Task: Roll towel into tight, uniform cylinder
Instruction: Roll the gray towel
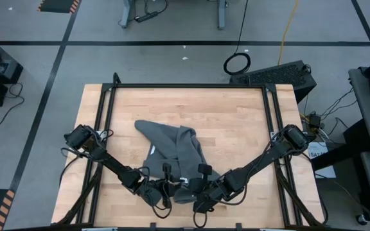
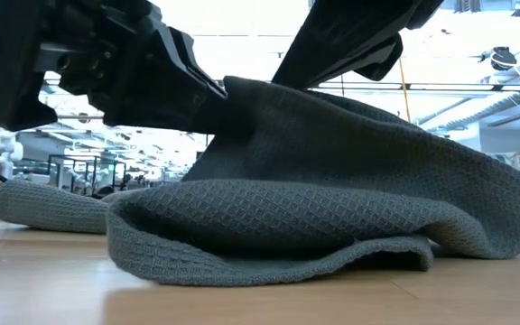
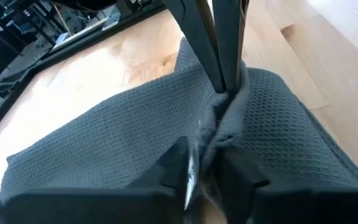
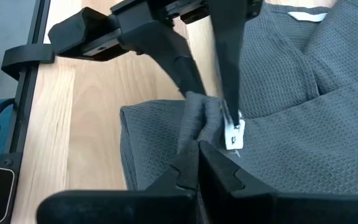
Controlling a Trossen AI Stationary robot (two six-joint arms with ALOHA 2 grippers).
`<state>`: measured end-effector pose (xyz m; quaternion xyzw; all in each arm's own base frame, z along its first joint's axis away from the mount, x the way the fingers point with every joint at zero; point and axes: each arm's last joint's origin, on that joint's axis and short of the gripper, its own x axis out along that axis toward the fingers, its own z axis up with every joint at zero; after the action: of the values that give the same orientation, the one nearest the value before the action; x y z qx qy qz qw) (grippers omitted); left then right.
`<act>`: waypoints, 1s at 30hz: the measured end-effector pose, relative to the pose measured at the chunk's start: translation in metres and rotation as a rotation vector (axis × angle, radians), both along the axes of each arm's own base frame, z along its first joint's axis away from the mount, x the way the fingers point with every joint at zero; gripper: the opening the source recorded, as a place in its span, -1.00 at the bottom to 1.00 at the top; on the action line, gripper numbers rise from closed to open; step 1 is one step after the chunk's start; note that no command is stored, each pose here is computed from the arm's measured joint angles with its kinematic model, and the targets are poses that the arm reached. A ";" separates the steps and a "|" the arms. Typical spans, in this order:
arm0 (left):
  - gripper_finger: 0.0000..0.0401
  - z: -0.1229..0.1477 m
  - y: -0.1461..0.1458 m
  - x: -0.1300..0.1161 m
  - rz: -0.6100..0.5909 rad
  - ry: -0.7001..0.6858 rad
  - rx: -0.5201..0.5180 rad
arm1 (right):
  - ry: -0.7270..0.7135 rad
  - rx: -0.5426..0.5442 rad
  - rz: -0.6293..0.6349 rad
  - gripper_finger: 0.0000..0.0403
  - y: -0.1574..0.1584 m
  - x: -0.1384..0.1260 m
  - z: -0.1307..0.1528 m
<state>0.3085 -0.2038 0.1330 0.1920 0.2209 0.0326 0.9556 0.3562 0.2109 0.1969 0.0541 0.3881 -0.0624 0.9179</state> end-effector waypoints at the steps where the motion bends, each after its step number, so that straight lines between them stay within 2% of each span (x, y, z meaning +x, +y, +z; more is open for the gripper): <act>1: -0.74 0.000 0.000 0.000 0.000 0.000 0.001 | 0.000 0.000 0.000 -1.00 0.000 0.000 0.000; 4: -0.94 0.000 0.000 0.000 -0.017 0.006 -0.002 | 0.002 -0.008 0.007 -1.00 0.000 0.000 0.000; 7: -0.93 0.000 -0.001 0.000 -0.025 0.009 -0.006 | 0.002 -0.016 0.014 -0.99 0.000 0.000 0.000; 10: -0.90 0.000 -0.001 0.000 -0.025 0.009 -0.004 | -0.004 -0.044 0.007 -0.89 -0.001 0.000 0.000; 13: -0.94 0.000 -0.001 0.000 -0.025 0.010 -0.004 | 0.000 -0.093 0.010 -0.67 0.000 -0.004 0.001; 17: -0.97 0.000 -0.001 0.000 -0.025 0.012 -0.002 | -0.020 -0.156 0.038 -0.27 0.009 -0.010 0.002; 23: -0.96 0.000 0.000 0.000 -0.027 0.012 0.014 | -0.053 -0.118 0.022 0.33 0.018 -0.013 0.003; 26: -0.96 0.000 -0.001 0.000 -0.027 0.007 0.012 | -0.064 -0.107 0.008 0.48 0.018 -0.012 0.003; 30: -0.96 0.002 -0.001 0.001 -0.029 -0.015 0.003 | -0.021 -0.106 0.003 0.45 0.013 -0.006 -0.009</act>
<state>0.3097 -0.2052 0.1352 0.1962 0.2110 0.0206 0.9574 0.3505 0.2235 0.1878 0.0053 0.3747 -0.0811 0.9236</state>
